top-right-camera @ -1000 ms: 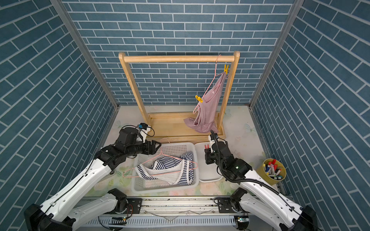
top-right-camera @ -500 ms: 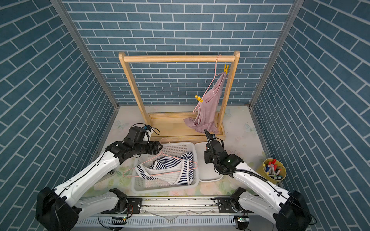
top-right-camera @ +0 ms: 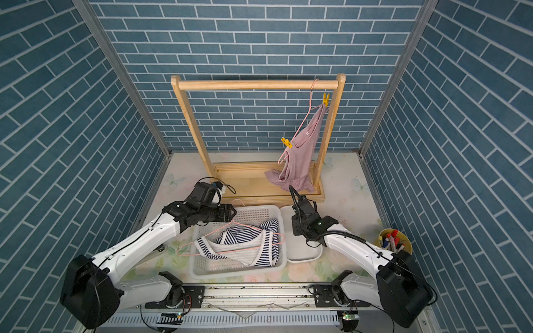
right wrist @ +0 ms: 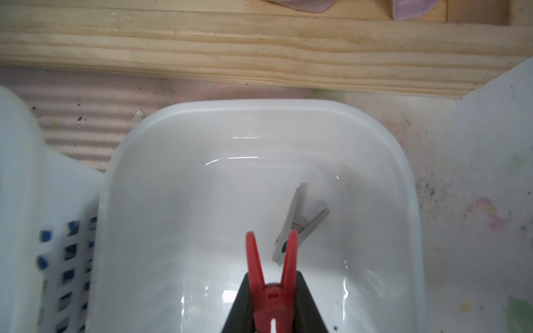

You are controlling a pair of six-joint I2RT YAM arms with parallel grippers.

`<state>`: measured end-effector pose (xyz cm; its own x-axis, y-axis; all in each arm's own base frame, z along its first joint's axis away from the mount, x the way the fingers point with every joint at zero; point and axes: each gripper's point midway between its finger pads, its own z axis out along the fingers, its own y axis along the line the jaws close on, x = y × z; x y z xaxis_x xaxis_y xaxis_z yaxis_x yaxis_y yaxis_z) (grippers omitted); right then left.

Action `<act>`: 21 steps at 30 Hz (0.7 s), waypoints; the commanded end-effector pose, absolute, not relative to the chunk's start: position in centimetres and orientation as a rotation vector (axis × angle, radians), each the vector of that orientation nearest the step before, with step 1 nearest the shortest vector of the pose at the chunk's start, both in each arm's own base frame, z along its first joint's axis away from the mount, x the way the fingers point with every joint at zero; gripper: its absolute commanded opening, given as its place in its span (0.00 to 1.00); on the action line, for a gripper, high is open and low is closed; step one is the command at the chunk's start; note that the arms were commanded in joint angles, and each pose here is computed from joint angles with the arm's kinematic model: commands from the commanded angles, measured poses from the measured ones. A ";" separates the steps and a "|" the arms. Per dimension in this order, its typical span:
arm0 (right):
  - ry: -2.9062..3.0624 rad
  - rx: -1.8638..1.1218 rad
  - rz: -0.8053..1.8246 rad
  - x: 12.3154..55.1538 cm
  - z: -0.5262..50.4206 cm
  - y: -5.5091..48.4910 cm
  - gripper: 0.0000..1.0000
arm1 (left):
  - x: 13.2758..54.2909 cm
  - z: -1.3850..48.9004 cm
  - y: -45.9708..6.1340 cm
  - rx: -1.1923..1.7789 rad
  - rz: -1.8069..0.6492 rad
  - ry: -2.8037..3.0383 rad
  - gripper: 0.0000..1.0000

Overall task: Remove the clothespins securing tank tops to the hanger
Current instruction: Place the clothespin in the storage box.

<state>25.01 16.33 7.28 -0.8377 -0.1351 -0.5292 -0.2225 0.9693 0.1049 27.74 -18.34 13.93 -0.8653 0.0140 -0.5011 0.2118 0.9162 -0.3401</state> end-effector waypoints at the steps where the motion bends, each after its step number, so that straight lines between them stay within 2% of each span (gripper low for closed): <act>1: 2.597 -0.202 0.285 25.6 7.0 17.2 0.00 | 27.6 12.6 -18.5 0.164 -0.494 2.603 0.69; 10: 2.618 -0.201 0.291 26.1 5.7 17.5 0.00 | 27.6 11.1 -18.6 0.155 -0.426 2.620 0.65; 16: 2.634 -0.209 0.294 26.1 5.4 17.5 0.13 | 28.1 10.7 -18.5 0.133 -0.412 2.609 0.59; 21: 2.637 -0.203 0.297 26.1 5.4 17.4 0.18 | 28.1 10.5 -18.7 0.139 -0.419 2.614 0.49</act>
